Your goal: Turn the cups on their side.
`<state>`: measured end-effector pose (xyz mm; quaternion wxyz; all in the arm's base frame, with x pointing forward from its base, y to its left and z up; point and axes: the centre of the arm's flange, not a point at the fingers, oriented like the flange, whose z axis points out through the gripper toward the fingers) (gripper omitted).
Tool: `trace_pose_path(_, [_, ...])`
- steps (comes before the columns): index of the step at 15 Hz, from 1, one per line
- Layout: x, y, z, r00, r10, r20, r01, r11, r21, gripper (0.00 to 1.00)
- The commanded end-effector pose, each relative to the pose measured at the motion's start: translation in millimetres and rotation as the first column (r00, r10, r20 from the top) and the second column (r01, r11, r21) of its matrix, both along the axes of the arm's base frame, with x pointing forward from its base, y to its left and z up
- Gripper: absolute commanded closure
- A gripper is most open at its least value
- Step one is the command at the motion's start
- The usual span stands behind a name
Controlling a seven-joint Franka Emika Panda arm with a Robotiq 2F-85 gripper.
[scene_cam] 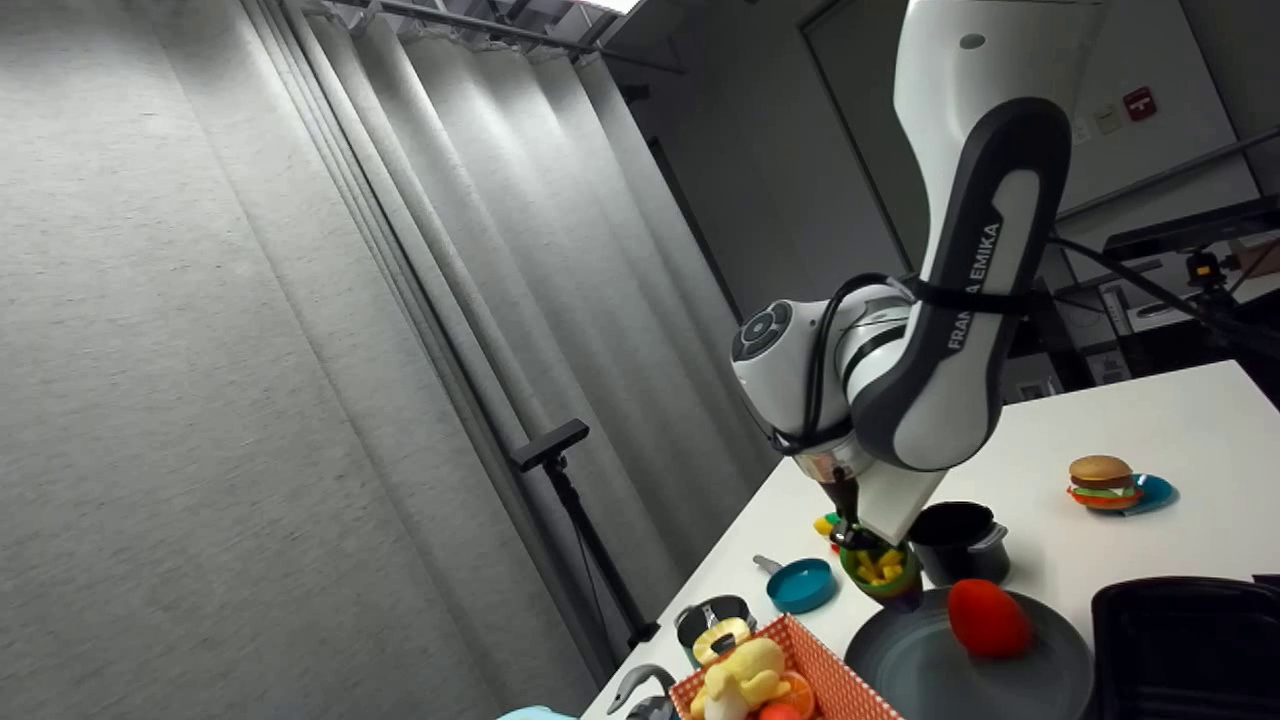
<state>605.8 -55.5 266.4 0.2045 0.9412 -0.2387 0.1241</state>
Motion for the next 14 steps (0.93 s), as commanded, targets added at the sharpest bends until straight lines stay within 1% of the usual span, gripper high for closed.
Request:
trace_pose_path(1, [-3.1, 19.0, -4.7, 0.999, 0.029, 0.014, -0.027, 0.994, -0.105, 0.98])
trace_pose_path(4, [-10.0, 32.5, -21.3, 0.995, 0.096, -0.006, -0.096, 0.976, -0.194, 0.98])
trace_pose_path(8, [-19.4, 41.4, -39.9, 0.986, 0.158, -0.051, -0.166, 0.945, -0.281, 0.98])
trace_pose_path(12, [-26.4, 50.1, -54.5, 0.975, 0.198, -0.098, -0.220, 0.911, -0.349, 0.98])
trace_pose_path(14, [-30.5, 54.9, -60.4, 0.967, 0.223, -0.121, -0.252, 0.894, -0.370, 0.98])
